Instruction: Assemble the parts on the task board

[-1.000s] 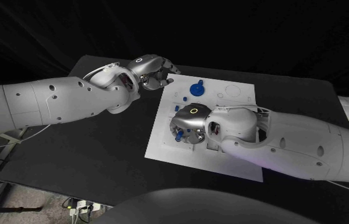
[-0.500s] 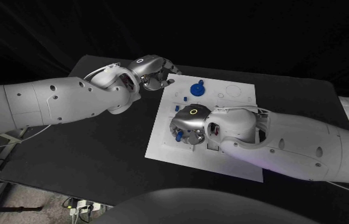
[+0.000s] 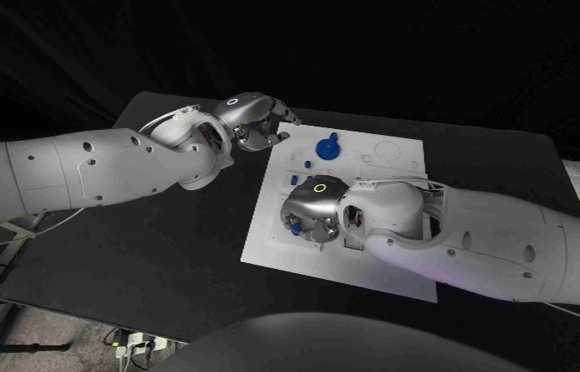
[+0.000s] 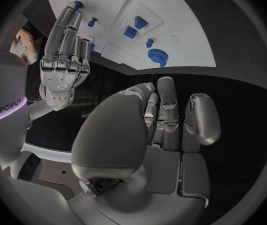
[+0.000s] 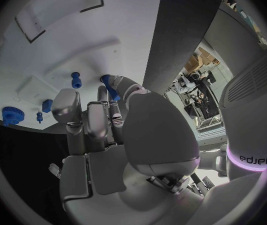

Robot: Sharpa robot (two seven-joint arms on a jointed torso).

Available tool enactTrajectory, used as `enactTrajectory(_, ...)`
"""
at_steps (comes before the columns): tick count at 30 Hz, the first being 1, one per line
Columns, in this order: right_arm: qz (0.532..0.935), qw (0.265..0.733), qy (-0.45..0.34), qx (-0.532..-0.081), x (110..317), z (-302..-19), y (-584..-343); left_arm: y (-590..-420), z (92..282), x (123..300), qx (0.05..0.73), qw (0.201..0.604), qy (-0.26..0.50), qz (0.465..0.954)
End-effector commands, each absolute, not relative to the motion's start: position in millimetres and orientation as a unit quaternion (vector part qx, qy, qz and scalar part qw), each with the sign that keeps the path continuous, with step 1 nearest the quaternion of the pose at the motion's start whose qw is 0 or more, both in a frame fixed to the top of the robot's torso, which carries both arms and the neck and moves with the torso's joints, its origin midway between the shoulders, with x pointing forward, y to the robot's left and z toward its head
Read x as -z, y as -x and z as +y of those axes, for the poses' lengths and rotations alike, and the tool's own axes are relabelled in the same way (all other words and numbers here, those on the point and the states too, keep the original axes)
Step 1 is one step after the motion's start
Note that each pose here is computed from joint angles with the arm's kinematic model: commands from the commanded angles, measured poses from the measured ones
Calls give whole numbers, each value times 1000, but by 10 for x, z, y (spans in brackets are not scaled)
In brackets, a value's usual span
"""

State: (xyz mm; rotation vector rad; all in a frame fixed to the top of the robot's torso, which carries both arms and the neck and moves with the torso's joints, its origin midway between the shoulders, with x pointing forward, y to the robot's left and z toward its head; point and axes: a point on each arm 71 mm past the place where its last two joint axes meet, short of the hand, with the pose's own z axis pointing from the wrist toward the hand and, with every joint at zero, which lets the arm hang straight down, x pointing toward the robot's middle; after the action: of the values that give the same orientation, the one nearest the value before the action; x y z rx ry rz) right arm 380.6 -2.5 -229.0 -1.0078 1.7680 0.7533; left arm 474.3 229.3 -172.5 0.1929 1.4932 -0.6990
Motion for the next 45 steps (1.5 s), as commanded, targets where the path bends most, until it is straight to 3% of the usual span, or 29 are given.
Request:
enactTrajectory(1, 725, 460, 419, -296, 2311, -32, -3795, -4737, 2278, 1730, 311, 671, -89, 667)
enactTrajectory(17, 726, 467, 410, -293, 2314, -101, -3827, -4736, 2292, 1734, 308, 670, -87, 670)
enactTrajectory(32, 698, 503, 385, -335, 2217, -199, -3842, -4735, 2294, 1737, 307, 669, -86, 671)
enactTrajectory(37, 666, 536, 365, -370, 1988, -355, -3835, -4728, 2289, 1733, 309, 670, -87, 670)
enactTrajectory(45, 642, 568, 280, -433, 1404, -885, -3898, -4732, 2283, 1728, 311, 672, -88, 666)
